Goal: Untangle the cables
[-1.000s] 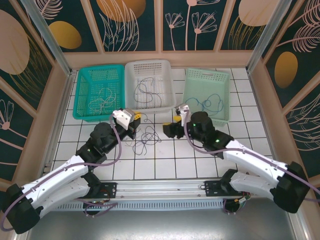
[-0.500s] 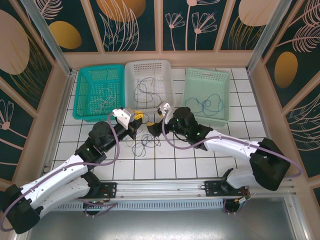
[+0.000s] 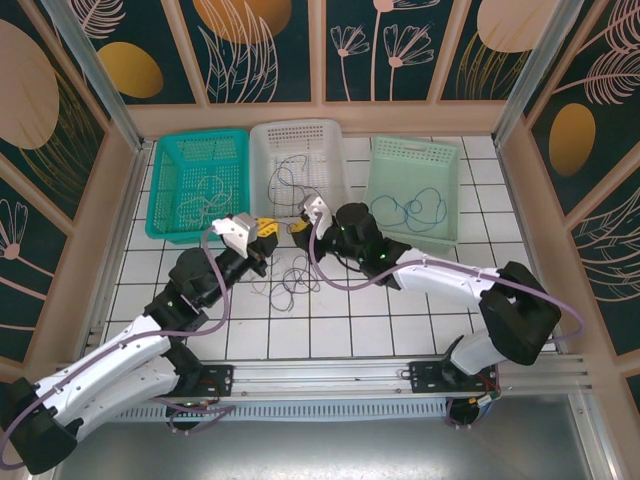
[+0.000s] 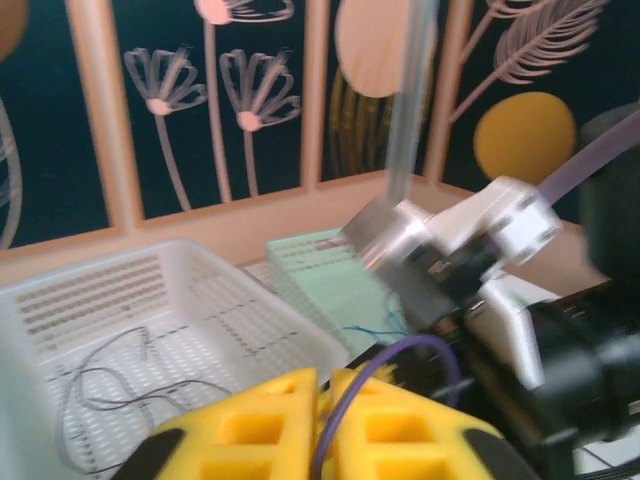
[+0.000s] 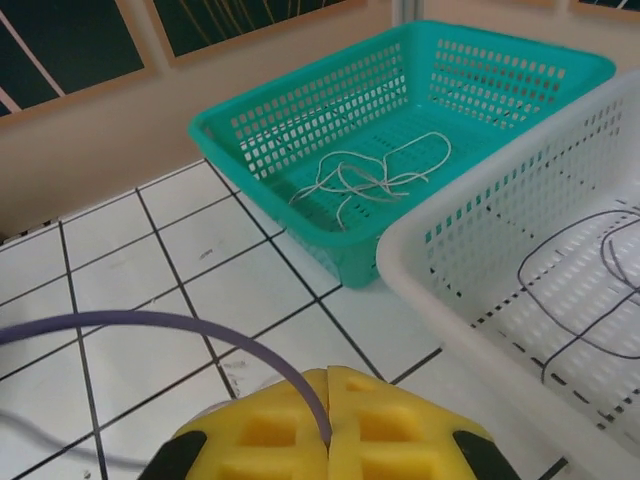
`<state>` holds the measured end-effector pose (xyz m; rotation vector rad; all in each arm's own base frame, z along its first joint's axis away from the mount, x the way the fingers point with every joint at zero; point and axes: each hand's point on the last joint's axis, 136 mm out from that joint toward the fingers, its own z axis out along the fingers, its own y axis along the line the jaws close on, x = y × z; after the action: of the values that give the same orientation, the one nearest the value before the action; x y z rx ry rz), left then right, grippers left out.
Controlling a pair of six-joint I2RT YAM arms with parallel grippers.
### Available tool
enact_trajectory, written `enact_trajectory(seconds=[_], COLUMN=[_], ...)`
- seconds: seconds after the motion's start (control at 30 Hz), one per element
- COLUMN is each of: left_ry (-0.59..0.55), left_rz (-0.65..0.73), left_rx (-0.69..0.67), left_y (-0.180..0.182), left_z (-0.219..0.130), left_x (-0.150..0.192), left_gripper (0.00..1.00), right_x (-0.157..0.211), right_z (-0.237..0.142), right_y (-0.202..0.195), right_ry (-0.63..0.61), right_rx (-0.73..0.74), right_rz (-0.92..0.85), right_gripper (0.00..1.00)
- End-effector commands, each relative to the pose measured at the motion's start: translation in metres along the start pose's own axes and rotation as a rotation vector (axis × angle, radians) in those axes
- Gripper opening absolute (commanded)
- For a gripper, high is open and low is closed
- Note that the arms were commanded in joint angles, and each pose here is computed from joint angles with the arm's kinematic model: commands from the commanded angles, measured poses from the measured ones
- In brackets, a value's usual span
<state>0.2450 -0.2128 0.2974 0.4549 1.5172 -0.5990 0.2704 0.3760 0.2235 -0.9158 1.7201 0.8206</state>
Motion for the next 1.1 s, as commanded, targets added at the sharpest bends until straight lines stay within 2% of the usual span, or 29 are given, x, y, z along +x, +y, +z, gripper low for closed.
enact_trajectory(seconds=[0.0, 0.03, 0.07, 0.1, 0.13, 0.23, 0.43, 0.53, 0.67, 0.77, 0.87, 1.07], left_ry=[0.057, 0.074, 0.087, 0.099, 0.110, 0.122, 0.070, 0.046, 0.013, 0.000, -0.015, -0.009], left_rz=[-0.019, -0.024, -0.031, -0.033, -0.031, -0.028, -0.028, -0.028, -0.041, -0.049, -0.046, -0.050], left_rx=[-0.161, -0.186, -0.219, -0.238, -0.246, -0.244, -0.190, -0.159, -0.070, -0.010, 0.083, 0.101], left_y=[0.029, 0.034, 0.040, 0.043, 0.044, 0.045, 0.036, 0.032, 0.017, 0.007, -0.010, -0.014], left_z=[-0.004, -0.004, -0.005, -0.006, -0.006, -0.005, -0.010, -0.013, -0.013, -0.011, -0.006, 0.006], left_x=[0.025, 0.031, 0.037, 0.043, 0.048, 0.054, 0.048, 0.046, 0.045, 0.043, 0.039, 0.036], left_gripper=[0.22, 0.34, 0.54, 0.69, 0.78, 0.98, 0.99, 0.99, 0.99, 0.98, 0.99, 0.98], right_x=[-0.068, -0.081, -0.094, -0.110, -0.122, -0.161, -0.234, -0.255, -0.243, -0.240, -0.237, -0.251], right_z=[-0.029, -0.034, -0.040, -0.047, -0.053, -0.069, -0.102, -0.112, -0.097, -0.098, -0.091, -0.098], right_y=[-0.001, -0.001, 0.000, 0.002, 0.004, 0.009, 0.016, 0.013, 0.004, 0.008, 0.009, -0.001], right_ry=[-0.090, -0.095, -0.099, -0.112, -0.125, -0.164, -0.269, -0.309, -0.239, -0.288, -0.269, -0.315], right_rx=[0.044, 0.050, 0.055, 0.056, 0.056, 0.053, 0.057, 0.086, 0.112, 0.079, 0.064, 0.132], right_rz=[-0.041, -0.044, -0.044, -0.048, -0.050, -0.043, -0.006, -0.003, 0.031, 0.062, 0.081, 0.065], right_gripper=[0.00, 0.00, 0.00, 0.00, 0.00, 0.00, 0.00, 0.00, 0.00, 0.00, 0.00, 0.00])
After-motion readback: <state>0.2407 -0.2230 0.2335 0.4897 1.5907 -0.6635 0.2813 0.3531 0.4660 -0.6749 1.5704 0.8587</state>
